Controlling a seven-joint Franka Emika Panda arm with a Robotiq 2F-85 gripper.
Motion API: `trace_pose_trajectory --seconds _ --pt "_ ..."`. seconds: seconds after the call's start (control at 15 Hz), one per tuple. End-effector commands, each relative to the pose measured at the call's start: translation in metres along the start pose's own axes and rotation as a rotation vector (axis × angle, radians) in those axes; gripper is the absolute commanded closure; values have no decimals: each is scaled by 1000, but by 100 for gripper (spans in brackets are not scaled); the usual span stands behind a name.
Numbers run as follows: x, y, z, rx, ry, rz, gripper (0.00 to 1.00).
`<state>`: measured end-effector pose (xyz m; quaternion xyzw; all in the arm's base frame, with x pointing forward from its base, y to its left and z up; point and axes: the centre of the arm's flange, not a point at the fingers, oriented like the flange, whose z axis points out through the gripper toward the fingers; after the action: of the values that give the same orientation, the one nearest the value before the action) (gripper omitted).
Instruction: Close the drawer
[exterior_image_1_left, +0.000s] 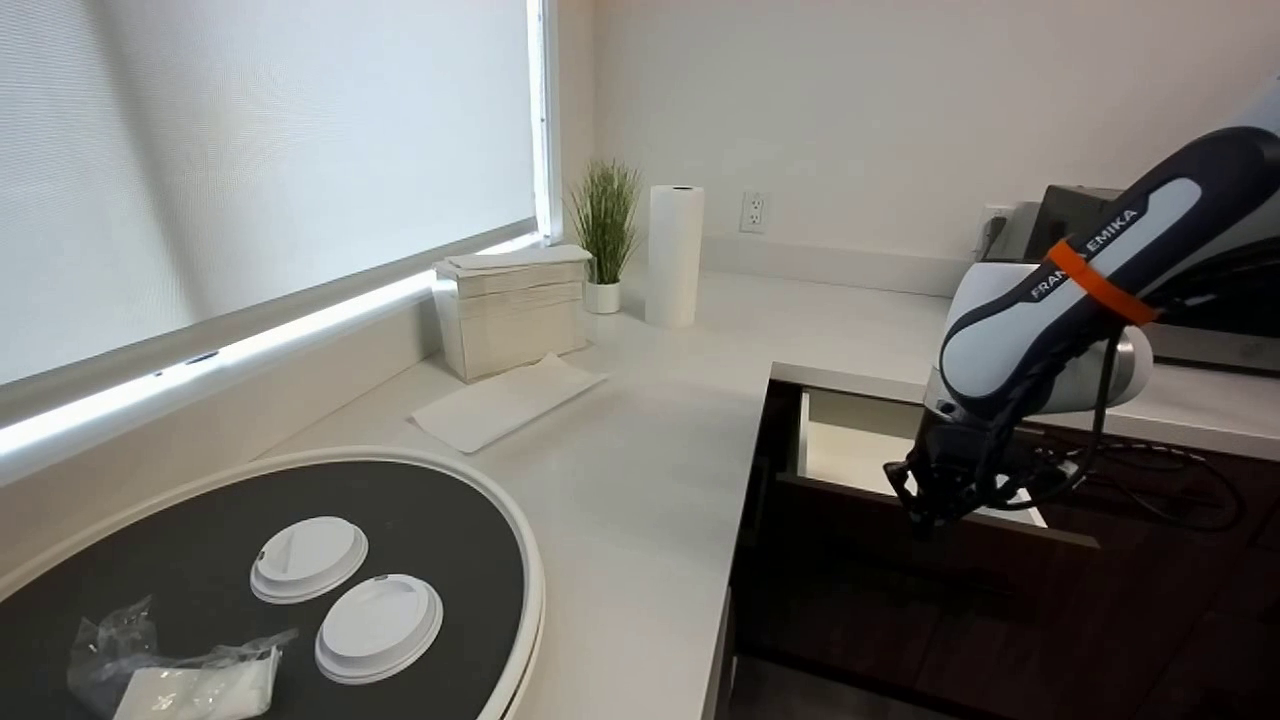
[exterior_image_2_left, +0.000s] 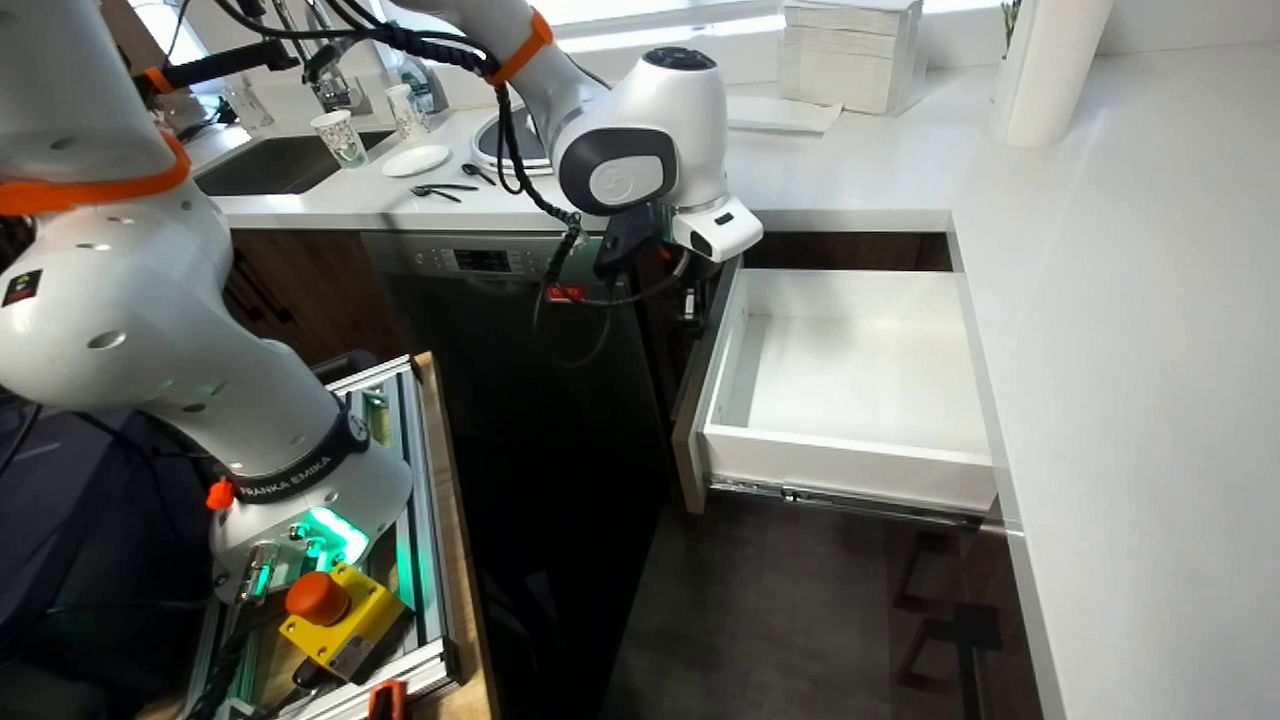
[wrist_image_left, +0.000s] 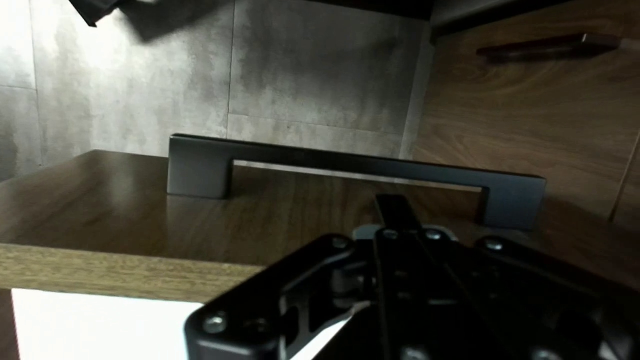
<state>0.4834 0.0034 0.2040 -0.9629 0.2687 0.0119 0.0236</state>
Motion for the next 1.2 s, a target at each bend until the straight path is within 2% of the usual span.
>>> trace_pose_trajectory --seconds 0.0,0.47,0.73,0.8,0.87,1.13 --pt "-8 2 6 10 64 -12 100" --pt "-5 8 11 12 188 3 100" --pt "8 15 13 19 342 47 100" --pt "10 17 11 28 356 68 100" --pt "8 15 6 38 298 23 99" --pt "18 25 6 35 340 49 99"
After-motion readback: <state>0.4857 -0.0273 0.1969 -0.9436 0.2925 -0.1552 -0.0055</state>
